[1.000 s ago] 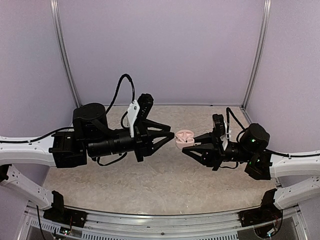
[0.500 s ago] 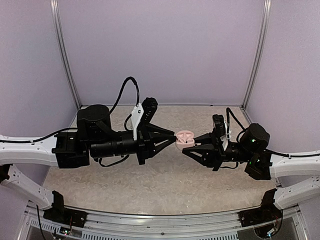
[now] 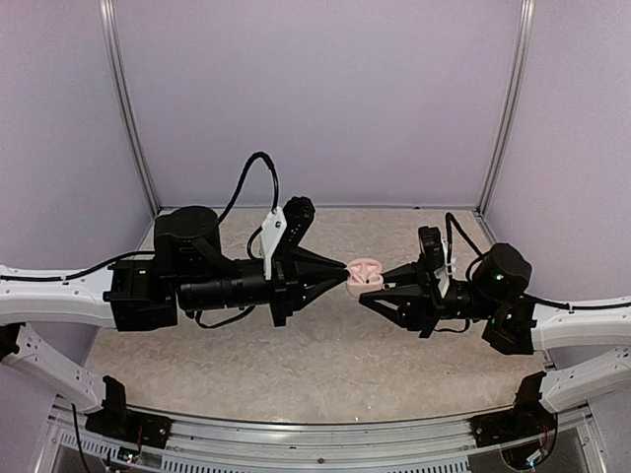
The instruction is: Insert the wireless bluetooth earbuds into the charging case
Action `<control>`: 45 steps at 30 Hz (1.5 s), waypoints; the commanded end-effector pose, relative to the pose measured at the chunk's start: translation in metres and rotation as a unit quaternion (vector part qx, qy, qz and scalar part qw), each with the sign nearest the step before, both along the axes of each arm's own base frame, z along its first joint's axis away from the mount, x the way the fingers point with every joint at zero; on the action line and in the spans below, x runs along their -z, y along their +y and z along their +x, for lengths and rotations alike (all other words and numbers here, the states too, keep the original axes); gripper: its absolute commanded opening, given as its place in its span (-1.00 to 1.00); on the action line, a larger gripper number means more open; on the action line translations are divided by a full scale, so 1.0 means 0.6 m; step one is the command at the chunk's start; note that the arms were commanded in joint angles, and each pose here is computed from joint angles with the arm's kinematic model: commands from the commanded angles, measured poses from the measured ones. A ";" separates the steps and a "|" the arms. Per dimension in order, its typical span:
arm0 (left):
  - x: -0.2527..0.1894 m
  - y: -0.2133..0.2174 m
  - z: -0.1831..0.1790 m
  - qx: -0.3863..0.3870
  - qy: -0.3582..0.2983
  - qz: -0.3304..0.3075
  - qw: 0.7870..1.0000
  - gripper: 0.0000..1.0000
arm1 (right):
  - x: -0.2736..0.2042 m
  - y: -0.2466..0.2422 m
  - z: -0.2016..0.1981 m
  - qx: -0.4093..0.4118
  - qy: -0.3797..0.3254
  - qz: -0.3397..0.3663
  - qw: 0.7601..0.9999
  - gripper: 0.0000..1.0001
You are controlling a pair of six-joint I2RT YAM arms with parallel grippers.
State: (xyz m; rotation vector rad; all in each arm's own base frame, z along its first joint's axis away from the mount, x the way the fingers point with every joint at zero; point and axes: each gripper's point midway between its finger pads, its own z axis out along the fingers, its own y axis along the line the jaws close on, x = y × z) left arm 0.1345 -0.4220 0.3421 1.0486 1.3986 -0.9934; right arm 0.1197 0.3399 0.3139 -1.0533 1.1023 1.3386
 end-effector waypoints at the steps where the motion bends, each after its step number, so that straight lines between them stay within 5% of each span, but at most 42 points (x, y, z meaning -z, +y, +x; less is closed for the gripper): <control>1: -0.022 -0.002 -0.009 0.013 -0.033 0.009 0.999 -0.78 | -0.003 0.003 -0.009 -0.011 0.000 0.005 1.000 -1.00; 27: -0.002 -0.016 -0.017 0.024 -0.084 0.086 0.992 -0.78 | 0.005 0.013 -0.023 -0.034 -0.008 -0.007 0.999 -1.00; 37: -0.027 -0.007 -0.003 -0.029 -0.121 0.087 0.988 -0.46 | 0.005 0.013 -0.021 -0.029 -0.005 -0.007 1.000 -1.00; 45: -0.020 0.002 0.012 -0.073 -0.156 0.123 0.977 -0.42 | 0.002 0.011 -0.023 -0.032 -0.005 -0.003 0.999 -1.00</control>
